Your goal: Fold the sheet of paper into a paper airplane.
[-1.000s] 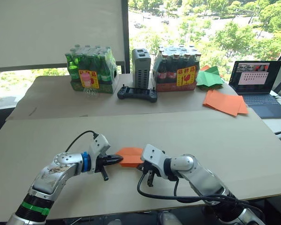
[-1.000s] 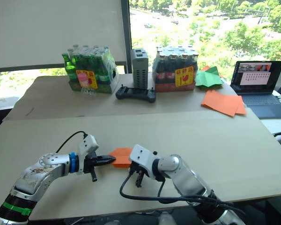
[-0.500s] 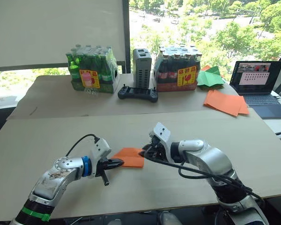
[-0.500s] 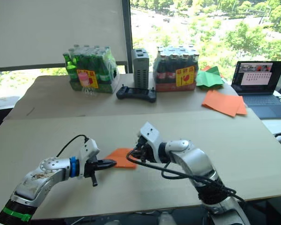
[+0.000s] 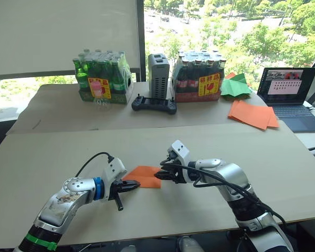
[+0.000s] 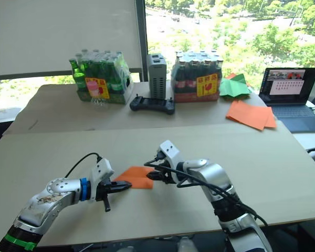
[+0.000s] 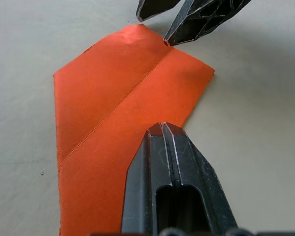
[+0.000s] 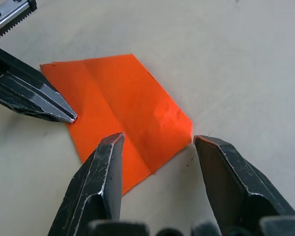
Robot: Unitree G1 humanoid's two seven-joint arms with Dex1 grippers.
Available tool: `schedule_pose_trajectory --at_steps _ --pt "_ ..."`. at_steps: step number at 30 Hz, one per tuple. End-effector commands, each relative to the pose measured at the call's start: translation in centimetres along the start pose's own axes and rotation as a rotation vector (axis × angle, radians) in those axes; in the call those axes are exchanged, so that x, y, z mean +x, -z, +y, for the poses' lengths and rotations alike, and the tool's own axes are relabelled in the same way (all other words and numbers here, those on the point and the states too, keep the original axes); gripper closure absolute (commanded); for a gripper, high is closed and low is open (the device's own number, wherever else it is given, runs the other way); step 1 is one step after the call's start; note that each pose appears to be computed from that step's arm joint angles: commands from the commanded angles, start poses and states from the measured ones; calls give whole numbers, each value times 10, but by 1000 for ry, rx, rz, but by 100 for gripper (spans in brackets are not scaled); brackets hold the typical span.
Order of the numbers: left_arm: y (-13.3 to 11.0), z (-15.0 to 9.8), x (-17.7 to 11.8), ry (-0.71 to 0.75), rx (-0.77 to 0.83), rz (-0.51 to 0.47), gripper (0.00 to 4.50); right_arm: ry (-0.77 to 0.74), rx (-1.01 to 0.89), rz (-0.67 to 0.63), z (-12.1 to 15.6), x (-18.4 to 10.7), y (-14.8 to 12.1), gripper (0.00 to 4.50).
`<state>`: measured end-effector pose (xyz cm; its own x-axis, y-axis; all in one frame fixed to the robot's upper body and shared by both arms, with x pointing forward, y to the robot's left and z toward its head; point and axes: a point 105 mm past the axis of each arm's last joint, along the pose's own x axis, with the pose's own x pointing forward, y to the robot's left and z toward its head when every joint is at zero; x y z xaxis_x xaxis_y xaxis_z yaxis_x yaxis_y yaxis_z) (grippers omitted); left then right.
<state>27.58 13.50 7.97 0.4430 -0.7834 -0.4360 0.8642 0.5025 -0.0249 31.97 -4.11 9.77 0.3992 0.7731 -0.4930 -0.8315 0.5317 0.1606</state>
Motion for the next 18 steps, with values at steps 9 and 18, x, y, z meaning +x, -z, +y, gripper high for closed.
schedule_pose_trajectory --at_steps 9,18 --pt "-7 -4 1 5 37 -18 450 -70 109 -26 9 -1 -3 195" --pt "-9 -5 1 9 40 -19 450 -103 181 -120 15 11 -20 195"
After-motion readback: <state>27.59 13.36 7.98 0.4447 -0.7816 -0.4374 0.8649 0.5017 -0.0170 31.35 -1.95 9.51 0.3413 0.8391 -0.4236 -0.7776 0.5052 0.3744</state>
